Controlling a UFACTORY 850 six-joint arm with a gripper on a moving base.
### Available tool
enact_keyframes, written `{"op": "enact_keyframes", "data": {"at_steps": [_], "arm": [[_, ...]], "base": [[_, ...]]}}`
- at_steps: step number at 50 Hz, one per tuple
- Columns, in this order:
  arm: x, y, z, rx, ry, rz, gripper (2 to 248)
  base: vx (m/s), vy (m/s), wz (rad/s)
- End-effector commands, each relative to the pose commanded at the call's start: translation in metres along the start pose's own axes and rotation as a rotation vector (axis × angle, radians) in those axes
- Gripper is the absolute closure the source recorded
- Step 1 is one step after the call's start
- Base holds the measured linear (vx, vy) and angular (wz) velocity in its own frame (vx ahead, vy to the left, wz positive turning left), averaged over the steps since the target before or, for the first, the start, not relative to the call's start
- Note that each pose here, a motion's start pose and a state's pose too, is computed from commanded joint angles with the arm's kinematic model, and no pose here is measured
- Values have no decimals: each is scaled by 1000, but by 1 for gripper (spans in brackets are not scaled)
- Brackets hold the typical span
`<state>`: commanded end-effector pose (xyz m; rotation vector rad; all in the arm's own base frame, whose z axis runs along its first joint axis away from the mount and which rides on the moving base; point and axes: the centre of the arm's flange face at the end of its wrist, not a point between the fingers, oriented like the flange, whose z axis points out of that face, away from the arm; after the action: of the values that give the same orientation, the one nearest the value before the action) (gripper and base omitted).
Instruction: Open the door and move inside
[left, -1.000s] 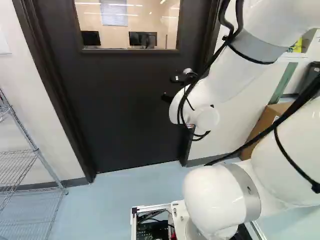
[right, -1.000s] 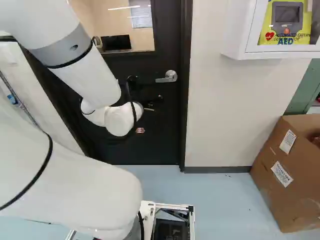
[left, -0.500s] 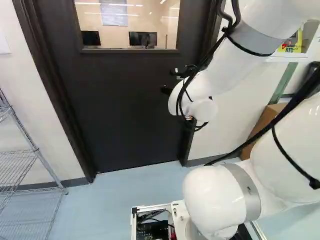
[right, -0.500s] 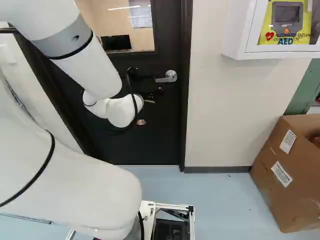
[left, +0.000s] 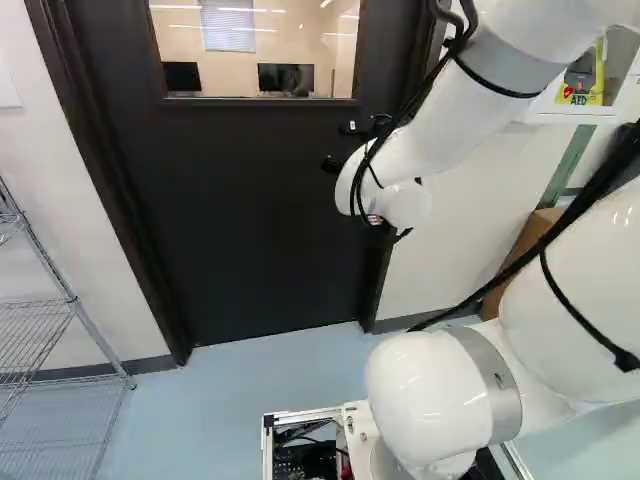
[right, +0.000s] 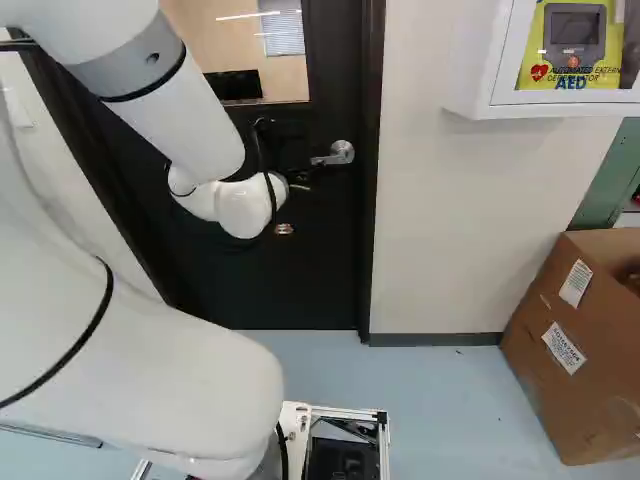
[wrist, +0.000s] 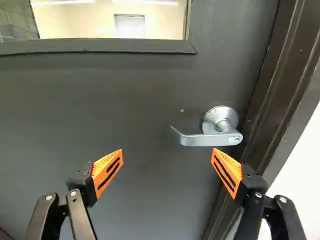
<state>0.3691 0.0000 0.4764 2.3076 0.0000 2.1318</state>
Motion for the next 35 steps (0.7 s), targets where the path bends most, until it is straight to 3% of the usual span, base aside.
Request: {"op": "enact_keyframes", "data": {"at_steps": [23, 35], "arm": [[27, 0, 20, 0, 48, 0, 3], [38, 1, 35, -2, 37, 0, 3]], "base": [[0, 0, 0], [0, 0, 0]]}}
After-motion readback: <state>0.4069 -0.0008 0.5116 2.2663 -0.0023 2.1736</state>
